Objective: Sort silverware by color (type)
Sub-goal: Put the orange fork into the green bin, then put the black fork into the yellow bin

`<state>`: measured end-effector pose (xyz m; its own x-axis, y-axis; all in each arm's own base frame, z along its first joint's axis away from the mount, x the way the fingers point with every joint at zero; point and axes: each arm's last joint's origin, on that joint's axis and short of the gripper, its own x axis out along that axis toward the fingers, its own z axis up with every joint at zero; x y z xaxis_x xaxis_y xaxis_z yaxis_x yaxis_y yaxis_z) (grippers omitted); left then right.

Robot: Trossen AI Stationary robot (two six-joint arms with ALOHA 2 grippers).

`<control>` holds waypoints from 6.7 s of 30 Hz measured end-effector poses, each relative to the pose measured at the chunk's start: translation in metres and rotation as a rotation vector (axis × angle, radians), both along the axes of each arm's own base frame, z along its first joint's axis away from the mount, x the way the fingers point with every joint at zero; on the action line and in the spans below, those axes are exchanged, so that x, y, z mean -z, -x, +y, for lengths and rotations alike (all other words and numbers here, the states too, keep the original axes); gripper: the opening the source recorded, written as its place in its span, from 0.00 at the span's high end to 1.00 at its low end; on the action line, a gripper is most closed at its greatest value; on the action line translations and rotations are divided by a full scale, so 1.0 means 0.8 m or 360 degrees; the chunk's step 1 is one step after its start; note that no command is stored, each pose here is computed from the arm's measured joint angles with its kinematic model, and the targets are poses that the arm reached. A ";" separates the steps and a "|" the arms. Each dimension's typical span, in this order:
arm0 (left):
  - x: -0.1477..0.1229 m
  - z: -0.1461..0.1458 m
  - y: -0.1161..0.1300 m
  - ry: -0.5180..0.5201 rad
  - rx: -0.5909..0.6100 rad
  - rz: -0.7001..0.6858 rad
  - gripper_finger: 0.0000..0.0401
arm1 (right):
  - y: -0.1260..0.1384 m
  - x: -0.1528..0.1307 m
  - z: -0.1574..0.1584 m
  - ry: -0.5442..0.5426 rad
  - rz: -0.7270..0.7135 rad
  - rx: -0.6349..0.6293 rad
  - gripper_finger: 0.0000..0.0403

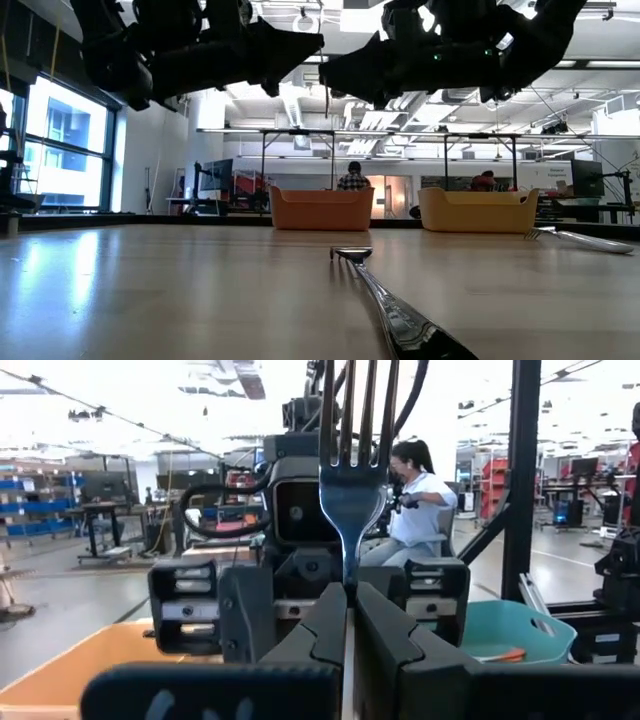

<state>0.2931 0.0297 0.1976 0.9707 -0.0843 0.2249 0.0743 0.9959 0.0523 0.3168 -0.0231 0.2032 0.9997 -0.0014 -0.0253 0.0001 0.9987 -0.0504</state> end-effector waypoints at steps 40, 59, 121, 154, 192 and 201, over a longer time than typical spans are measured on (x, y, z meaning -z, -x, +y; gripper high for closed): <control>0.027 0.028 -0.003 -0.0076 0.0075 0.0384 0.84 | 0.040 -0.039 0.011 -0.0028 0.0241 0.0142 1.00; 0.032 0.034 -0.002 -0.0028 0.0037 0.0451 0.90 | 0.196 -0.060 0.149 -0.1352 0.0973 0.0233 1.00; 0.040 -0.079 -0.033 -0.0506 0.0528 0.1243 0.90 | 0.273 -0.012 0.212 -0.0874 0.1483 0.0240 0.98; 0.130 -0.176 -0.064 -0.1021 0.0566 0.1154 0.59 | 0.223 -0.018 0.184 -0.0381 0.1302 0.0133 1.00; 0.133 -0.156 -0.083 -0.1032 0.0614 0.1083 1.00 | 0.221 -0.020 0.185 -0.0288 0.1241 0.0108 1.00; 0.101 -0.127 -0.076 -0.0867 0.0452 0.1267 1.00 | 0.221 -0.020 0.184 -0.0277 0.1228 0.0121 1.00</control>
<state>0.3542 -0.0718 0.1165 0.7495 -0.2343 -0.6192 0.5173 0.7909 0.3269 0.1403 0.1244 0.2193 0.6973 -0.0015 -0.7168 0.0974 0.9909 0.0927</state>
